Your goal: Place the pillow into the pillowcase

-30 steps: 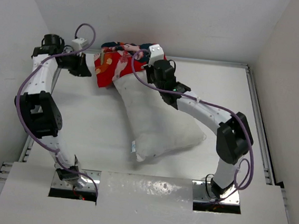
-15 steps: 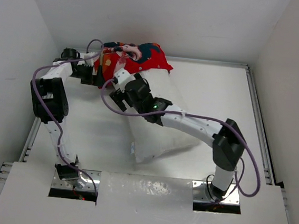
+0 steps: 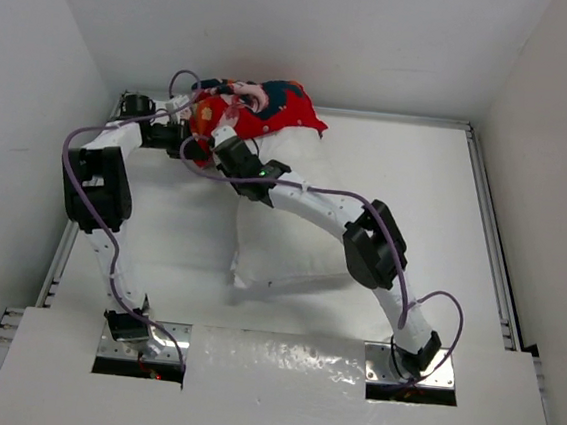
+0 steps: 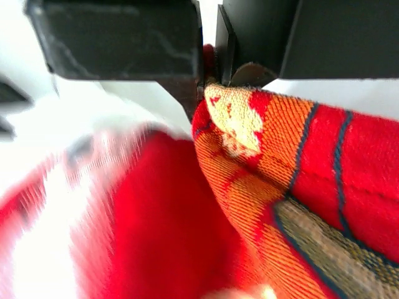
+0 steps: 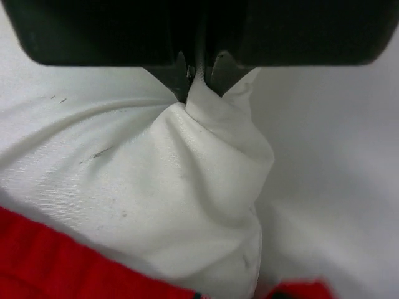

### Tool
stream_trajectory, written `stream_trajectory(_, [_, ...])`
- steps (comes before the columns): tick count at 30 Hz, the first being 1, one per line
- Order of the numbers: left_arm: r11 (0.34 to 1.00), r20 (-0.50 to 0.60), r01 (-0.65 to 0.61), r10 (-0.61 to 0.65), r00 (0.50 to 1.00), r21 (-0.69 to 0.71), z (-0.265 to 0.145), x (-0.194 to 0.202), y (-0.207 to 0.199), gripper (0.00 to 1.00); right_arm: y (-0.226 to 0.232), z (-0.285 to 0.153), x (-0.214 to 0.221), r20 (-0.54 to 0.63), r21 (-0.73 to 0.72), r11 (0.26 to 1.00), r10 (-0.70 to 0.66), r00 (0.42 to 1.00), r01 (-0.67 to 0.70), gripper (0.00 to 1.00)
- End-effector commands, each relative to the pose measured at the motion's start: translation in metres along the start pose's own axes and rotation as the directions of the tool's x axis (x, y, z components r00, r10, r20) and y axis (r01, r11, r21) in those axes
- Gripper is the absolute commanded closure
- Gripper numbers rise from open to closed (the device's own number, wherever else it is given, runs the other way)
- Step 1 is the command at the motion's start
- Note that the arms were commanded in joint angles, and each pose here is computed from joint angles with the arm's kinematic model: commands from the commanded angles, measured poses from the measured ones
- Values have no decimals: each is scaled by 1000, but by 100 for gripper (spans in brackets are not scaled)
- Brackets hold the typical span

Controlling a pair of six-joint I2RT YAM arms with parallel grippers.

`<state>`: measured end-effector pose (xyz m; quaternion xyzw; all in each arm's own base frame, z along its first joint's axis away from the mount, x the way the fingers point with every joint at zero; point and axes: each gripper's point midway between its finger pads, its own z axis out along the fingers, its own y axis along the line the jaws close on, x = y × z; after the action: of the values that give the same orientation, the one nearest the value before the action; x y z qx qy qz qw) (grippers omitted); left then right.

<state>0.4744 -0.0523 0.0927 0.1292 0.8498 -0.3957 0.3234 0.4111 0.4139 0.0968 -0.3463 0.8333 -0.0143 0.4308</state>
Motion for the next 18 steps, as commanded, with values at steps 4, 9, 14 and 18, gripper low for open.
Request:
stream_trajectory(4, [915, 37, -291, 293, 955, 281, -56, -6, -135, 100, -78, -45, -153, 473, -191, 870, 488, 734, -455, 100])
stream_trajectory(9, [770, 121, -439, 435, 892, 463, -68, 12, -211, 100, -160, -118, -231, 779, -147, 784, 468, 418, -603, 100])
stream_trajectory(14, [702, 205, -454, 414, 887, 548, -63, -6, -249, 100, -153, -89, -218, 756, -101, 761, 478, 448, -641, 100])
stream_trajectory(18, [637, 281, -511, 432, 857, 577, -71, -30, -281, 100, -129, -40, -166, 667, -57, 734, 533, 521, -677, 100])
